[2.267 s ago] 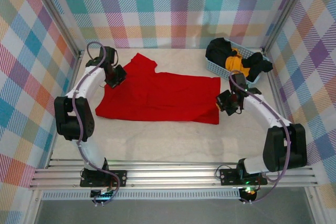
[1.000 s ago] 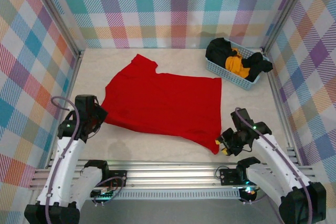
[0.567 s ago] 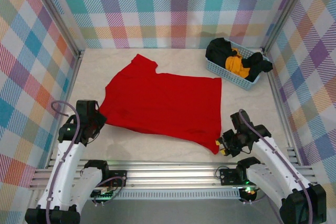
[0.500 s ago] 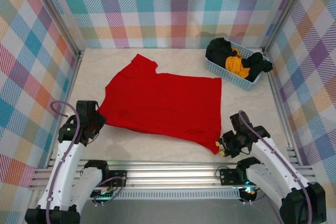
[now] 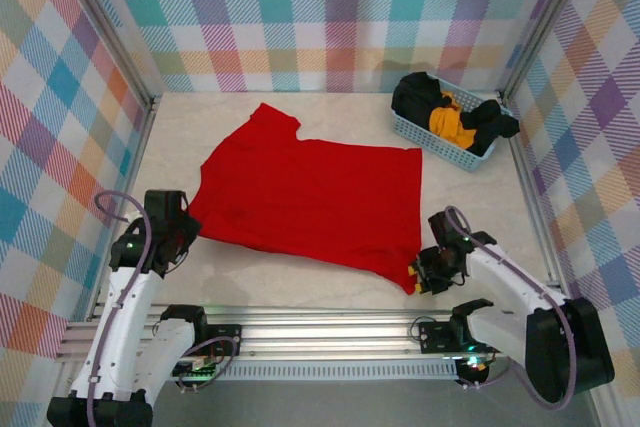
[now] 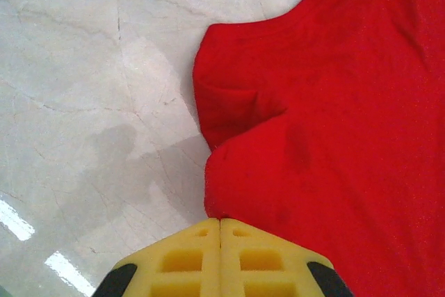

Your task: Fold and stack the t-shirts

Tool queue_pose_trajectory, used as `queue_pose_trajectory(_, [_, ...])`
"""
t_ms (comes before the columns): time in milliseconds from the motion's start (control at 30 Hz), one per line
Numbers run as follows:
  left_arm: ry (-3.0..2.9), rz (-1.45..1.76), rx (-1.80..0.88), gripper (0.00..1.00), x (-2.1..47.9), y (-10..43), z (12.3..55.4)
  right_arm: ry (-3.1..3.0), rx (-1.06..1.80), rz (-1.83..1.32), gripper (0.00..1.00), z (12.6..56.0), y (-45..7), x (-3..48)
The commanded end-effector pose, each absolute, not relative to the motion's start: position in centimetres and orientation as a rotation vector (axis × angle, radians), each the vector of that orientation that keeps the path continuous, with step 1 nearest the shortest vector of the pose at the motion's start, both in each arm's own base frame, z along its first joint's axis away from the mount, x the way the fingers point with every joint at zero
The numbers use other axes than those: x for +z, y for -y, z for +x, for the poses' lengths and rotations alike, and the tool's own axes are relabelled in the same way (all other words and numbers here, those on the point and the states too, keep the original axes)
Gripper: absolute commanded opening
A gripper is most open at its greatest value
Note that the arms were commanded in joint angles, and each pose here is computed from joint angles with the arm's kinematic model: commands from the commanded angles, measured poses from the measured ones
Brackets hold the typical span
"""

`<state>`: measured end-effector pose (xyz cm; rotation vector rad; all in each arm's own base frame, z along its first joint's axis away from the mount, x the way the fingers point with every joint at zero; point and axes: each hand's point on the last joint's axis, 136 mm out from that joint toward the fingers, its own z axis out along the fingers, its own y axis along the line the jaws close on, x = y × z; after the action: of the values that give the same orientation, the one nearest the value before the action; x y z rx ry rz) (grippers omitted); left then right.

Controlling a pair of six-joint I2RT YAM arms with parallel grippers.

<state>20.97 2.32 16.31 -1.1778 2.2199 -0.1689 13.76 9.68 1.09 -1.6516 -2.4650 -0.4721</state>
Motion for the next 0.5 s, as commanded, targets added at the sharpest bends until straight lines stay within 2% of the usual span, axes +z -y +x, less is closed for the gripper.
queue_pose_trajectory(0, [-2.185, -1.154, -0.184, 0.0, 17.7, -2.5, 21.6, 2.481, -0.476, -1.661, 0.25, 14.0, -9.6, 0.0])
queue_pose_trajectory(67, [-2.186, -1.151, -0.181, 0.0, 17.7, -2.5, 21.6, 2.475, -0.473, -1.654, 0.21, 14.0, -9.7, -0.1])
queue_pose_trajectory(167, [-2.189, -1.144, -0.178, 0.0, 17.7, -2.5, 21.6, 2.505, -0.457, -1.645, 0.02, 14.3, -9.5, 0.5])
queue_pose_trajectory(200, [-2.187, -1.144, -0.178, 0.0, 17.8, -2.5, 21.7, 2.534, -0.457, -1.639, 0.0, 14.6, -9.3, 1.0])
queue_pose_trajectory(467, [-2.182, -1.143, -0.175, 0.0, 18.0, -2.6, 22.0, 2.71, -0.457, -1.555, 0.0, 15.5, -8.2, 6.6])
